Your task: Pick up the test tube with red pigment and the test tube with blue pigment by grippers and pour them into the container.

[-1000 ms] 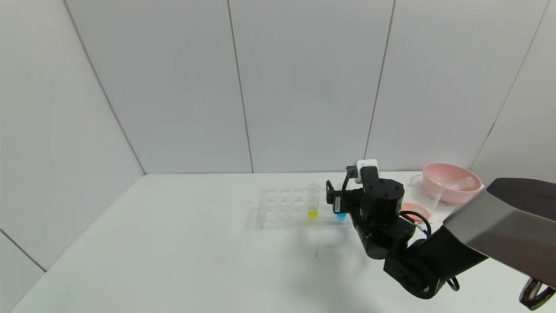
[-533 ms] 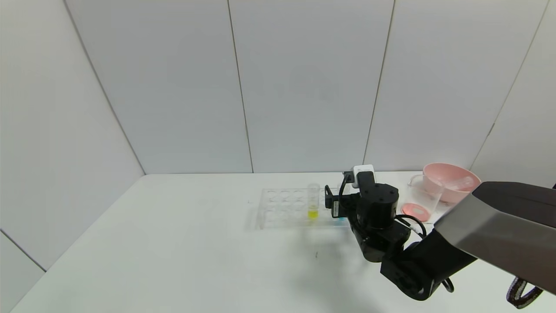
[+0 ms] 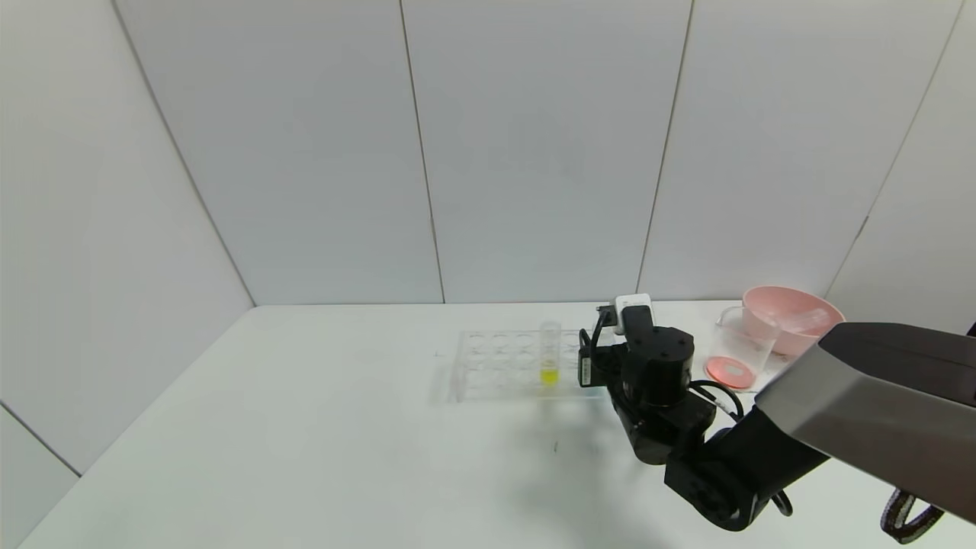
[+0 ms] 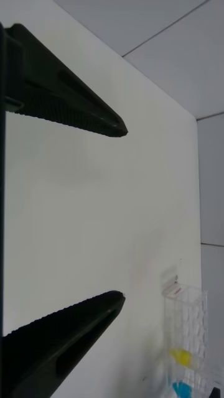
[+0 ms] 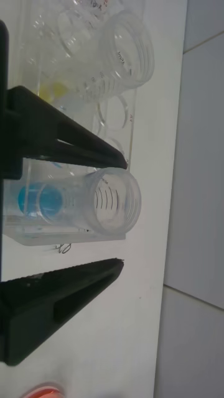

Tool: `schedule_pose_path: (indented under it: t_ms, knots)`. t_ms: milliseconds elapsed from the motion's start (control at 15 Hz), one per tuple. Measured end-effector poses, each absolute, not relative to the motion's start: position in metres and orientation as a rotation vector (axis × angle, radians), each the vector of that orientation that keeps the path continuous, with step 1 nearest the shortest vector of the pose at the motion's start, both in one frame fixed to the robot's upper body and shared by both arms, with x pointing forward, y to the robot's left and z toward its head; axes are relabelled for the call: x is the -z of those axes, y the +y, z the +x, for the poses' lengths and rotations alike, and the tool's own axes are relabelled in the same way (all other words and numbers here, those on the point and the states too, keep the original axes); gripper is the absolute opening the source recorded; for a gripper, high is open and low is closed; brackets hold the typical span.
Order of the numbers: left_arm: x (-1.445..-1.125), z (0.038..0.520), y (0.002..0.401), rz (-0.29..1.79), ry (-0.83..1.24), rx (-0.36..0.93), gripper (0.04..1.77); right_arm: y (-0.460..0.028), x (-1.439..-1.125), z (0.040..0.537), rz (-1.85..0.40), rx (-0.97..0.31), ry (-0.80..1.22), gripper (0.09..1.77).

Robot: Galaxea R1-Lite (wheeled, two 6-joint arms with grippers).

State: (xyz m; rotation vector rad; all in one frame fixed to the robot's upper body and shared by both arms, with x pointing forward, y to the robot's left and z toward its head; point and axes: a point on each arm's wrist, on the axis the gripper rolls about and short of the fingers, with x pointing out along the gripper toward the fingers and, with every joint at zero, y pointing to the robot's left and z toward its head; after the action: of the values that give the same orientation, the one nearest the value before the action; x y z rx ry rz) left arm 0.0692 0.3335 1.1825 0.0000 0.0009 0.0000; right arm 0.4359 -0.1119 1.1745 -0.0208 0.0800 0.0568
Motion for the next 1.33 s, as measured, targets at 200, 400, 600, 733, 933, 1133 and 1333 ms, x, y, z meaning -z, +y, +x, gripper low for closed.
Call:
schedule_pose_path:
  t_ms: [200, 400, 600, 733, 933, 1133, 1333]
  knots:
    - [-1.183, 0.069, 0.334, 0.0, 0.001, 0.0, 1.76, -0.112, -1.173, 0.435, -0.021, -0.058, 0.082, 0.73]
    - [-1.183, 0.069, 0.334, 0.0, 0.001, 0.0, 1.76, -0.112, -1.173, 0.435, -0.02, -0.058, 0.081, 0.51]
    - [-1.183, 0.069, 0.334, 0.0, 0.001, 0.0, 1.76, -0.112, -1.174, 0.436, -0.021, -0.056, 0.078, 0.51]
    - [-1.183, 0.069, 0.334, 0.0, 0.001, 0.0, 1.76, -0.112, -1.177, 0.436, -0.025, -0.055, 0.071, 0.51]
    - [-1.183, 0.069, 0.334, 0.0, 0.001, 0.0, 1.76, -0.112, -1.187, 0.435, -0.04, -0.057, 0.051, 0.51]
    - [-1.183, 0.069, 0.334, 0.0, 0.001, 0.0, 1.76, -0.114, -1.203, 0.433, -0.062, -0.059, 0.017, 0.51]
    - [-1.182, 0.069, 0.334, 0.0, 0.001, 0.0, 1.76, -0.116, -1.224, 0.432, -0.072, -0.053, -0.034, 0.51]
